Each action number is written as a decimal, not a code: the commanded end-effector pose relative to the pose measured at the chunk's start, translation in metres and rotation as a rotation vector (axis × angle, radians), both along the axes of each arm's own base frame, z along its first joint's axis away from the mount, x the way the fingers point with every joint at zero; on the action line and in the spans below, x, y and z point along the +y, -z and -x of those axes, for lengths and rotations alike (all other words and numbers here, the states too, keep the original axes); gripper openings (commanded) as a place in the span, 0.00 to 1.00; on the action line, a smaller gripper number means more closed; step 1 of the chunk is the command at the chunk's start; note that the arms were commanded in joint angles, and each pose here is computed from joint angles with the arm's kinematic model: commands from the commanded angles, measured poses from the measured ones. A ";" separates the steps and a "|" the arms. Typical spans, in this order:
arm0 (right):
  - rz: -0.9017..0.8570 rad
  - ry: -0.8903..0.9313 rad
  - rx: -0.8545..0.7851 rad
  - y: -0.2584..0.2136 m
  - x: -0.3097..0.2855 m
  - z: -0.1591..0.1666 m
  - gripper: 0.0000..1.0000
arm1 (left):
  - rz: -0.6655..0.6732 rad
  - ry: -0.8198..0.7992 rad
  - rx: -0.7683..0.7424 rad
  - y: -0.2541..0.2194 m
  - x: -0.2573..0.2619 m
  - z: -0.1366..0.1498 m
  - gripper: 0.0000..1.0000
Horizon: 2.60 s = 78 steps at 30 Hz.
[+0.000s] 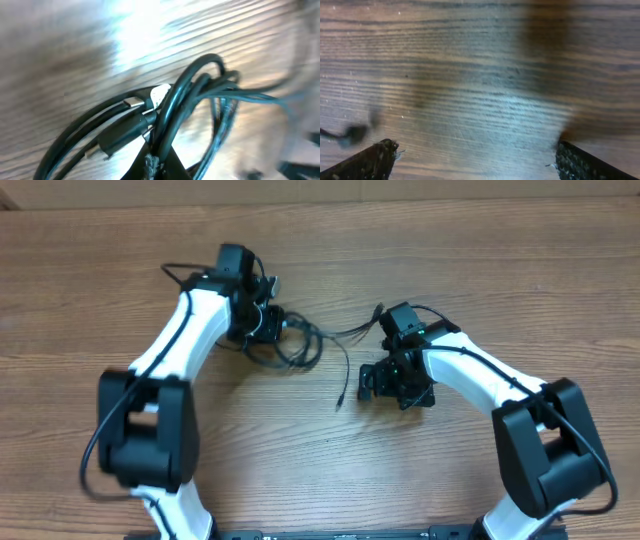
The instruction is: Untangle cables
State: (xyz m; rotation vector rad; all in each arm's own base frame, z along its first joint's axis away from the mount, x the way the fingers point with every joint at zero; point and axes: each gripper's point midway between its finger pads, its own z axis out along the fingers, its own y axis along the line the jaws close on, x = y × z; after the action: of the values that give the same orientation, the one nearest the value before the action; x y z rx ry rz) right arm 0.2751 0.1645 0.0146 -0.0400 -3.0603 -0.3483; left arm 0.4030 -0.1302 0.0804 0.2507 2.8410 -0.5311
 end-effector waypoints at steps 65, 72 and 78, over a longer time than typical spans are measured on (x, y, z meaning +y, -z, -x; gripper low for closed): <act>-0.575 -0.448 -0.424 -0.129 0.101 -0.008 0.34 | 0.702 0.291 0.345 -0.092 -0.118 0.106 0.04; -0.589 -0.452 -0.419 -0.130 0.102 -0.006 0.04 | 0.704 0.299 0.326 -0.092 -0.119 0.103 0.04; -0.588 -0.452 -0.419 -0.130 0.102 -0.006 0.04 | 0.703 0.303 0.309 -0.092 -0.119 0.100 0.04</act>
State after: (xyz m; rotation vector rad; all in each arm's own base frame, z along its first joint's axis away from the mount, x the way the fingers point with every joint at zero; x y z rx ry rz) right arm 0.2784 0.2681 0.1481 0.8296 -3.0378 -1.3505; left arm 0.3064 -0.2426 0.1676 0.4671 2.7243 -1.6109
